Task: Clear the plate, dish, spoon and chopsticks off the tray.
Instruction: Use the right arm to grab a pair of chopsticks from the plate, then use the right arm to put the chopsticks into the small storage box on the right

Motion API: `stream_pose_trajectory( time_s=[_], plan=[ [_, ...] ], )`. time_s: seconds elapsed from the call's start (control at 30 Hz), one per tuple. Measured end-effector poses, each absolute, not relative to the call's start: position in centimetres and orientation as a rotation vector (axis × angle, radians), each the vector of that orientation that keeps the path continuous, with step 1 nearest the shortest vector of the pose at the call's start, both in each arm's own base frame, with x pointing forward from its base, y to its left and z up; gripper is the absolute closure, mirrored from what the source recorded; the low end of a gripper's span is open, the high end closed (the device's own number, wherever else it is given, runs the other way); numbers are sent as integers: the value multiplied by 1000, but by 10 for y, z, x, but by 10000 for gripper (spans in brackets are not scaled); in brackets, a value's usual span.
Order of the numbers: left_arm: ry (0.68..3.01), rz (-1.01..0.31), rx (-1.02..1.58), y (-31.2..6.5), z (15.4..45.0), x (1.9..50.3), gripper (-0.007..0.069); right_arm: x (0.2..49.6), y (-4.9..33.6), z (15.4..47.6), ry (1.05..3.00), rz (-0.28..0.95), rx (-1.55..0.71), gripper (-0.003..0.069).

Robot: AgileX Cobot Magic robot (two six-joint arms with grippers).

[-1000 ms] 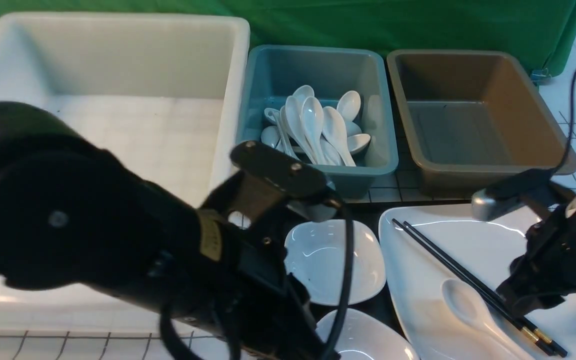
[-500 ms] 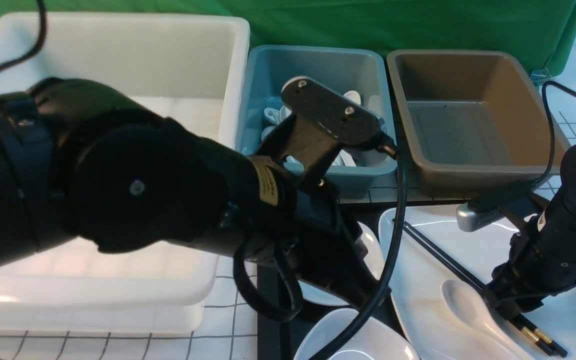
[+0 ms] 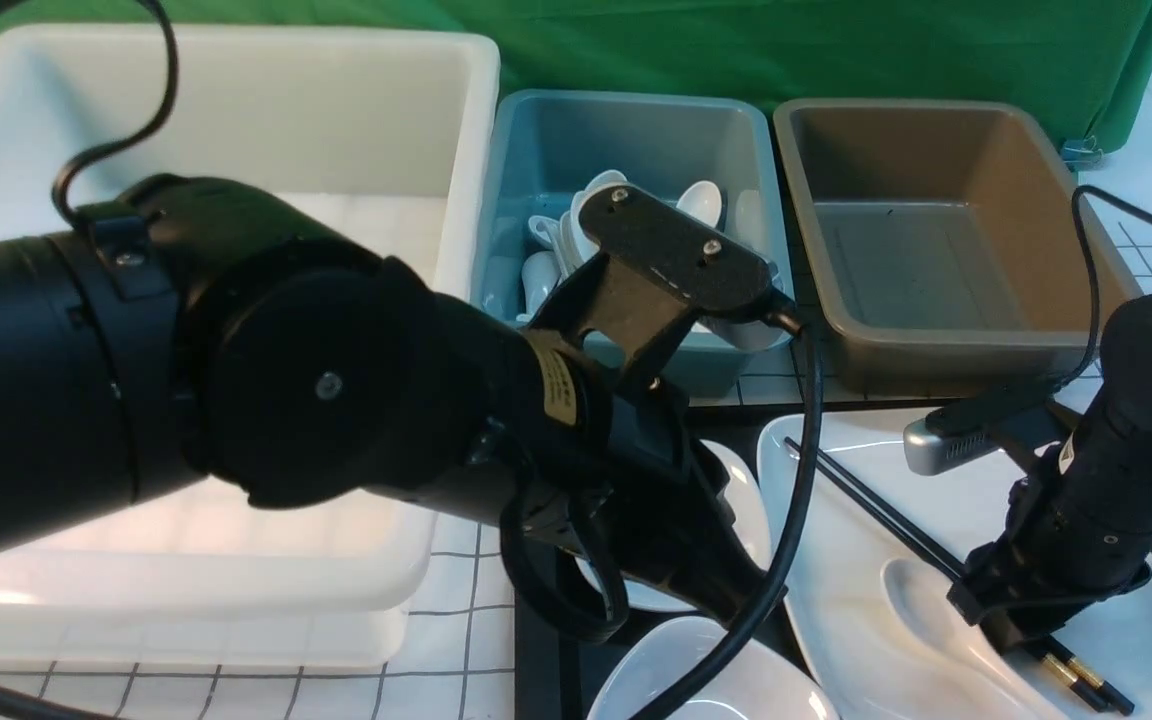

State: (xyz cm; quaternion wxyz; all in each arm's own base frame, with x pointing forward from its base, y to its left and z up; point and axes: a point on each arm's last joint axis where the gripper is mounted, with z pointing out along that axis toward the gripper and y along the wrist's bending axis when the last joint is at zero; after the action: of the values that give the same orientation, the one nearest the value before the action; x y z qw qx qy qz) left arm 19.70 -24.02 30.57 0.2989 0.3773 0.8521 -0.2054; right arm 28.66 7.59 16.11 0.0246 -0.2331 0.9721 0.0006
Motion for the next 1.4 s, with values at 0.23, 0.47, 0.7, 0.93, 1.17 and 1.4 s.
stream_pose_trajectory(
  time_s=[0.23,0.47,0.7,0.93,1.17,1.4],
  plan=[
    [2267,-547,996,-240,306,197,627,289,76,163,2991,2,-714,539],
    [2256,-548,989,-241,306,198,627,279,74,190,2958,3,-711,530],
    [2196,-582,922,-244,314,202,627,250,66,230,2976,1,-750,530],
    [1940,-606,745,-247,342,231,627,255,61,299,2586,14,-565,530],
    [1840,-566,640,-245,365,271,627,338,51,339,2348,-17,-399,530],
    [1996,-519,719,-246,350,270,627,432,56,300,2374,-17,-351,530]
  ],
)
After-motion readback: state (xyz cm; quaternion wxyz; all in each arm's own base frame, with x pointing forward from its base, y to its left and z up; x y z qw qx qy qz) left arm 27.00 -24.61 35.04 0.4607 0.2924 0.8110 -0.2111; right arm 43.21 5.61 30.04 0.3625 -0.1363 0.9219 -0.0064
